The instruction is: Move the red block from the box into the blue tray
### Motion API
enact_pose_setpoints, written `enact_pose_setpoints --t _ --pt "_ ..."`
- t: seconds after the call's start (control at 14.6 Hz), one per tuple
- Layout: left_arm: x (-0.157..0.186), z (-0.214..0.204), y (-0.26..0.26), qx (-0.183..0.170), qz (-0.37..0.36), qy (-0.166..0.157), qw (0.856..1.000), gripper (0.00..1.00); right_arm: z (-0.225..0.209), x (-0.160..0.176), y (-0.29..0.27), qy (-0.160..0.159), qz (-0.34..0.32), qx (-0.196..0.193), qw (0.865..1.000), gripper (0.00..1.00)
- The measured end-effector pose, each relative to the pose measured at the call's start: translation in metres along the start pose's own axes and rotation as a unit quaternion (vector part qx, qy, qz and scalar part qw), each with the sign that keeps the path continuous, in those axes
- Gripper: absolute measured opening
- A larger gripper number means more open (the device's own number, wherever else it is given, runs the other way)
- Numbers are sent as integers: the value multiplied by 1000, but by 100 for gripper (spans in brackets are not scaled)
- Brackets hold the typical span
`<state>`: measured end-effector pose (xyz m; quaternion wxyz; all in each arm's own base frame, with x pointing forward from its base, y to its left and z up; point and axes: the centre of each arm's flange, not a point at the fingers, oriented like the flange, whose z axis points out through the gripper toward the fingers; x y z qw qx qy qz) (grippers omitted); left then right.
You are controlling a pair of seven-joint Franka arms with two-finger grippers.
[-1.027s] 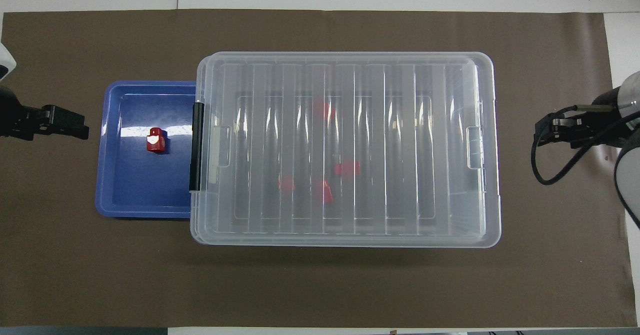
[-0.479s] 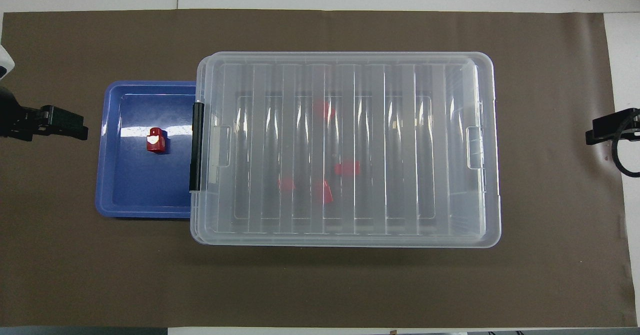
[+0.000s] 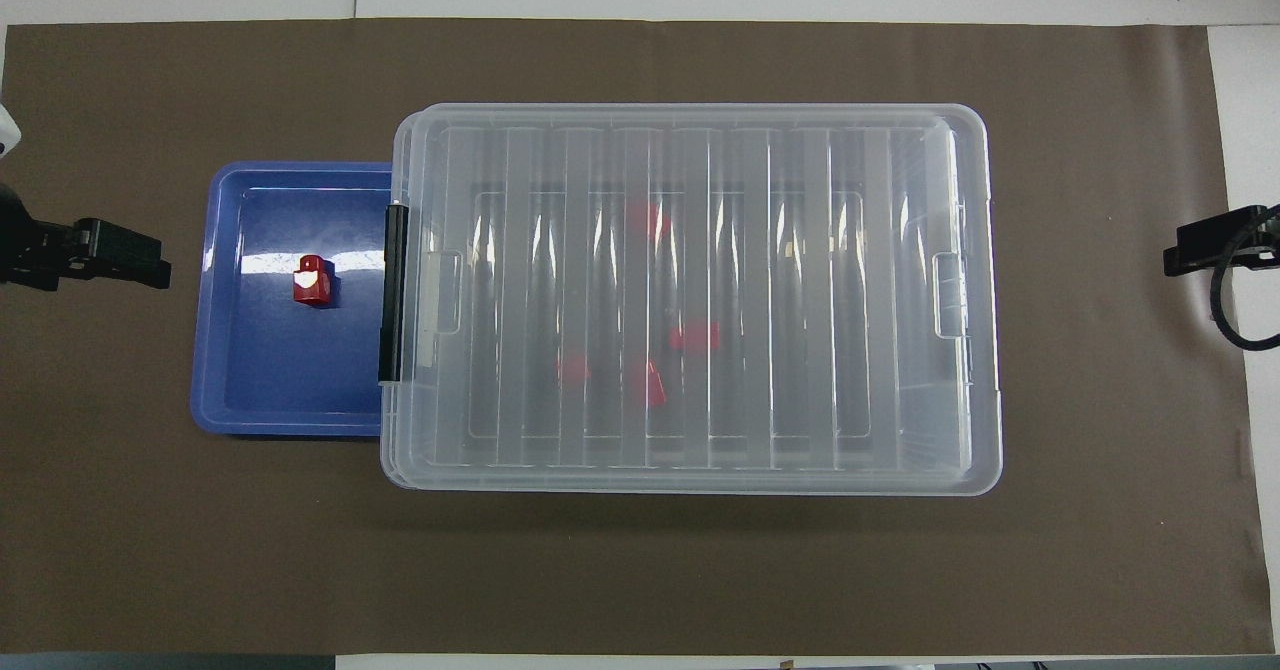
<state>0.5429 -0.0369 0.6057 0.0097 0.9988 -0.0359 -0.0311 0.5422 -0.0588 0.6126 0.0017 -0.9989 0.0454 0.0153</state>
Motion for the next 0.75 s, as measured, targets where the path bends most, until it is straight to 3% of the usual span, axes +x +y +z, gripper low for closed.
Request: enact_pose_setpoints --t 0.75 --pt "-1 0 -1 0 7 -2 1000 100 0 0 -2 1 -2 0 1000 100"
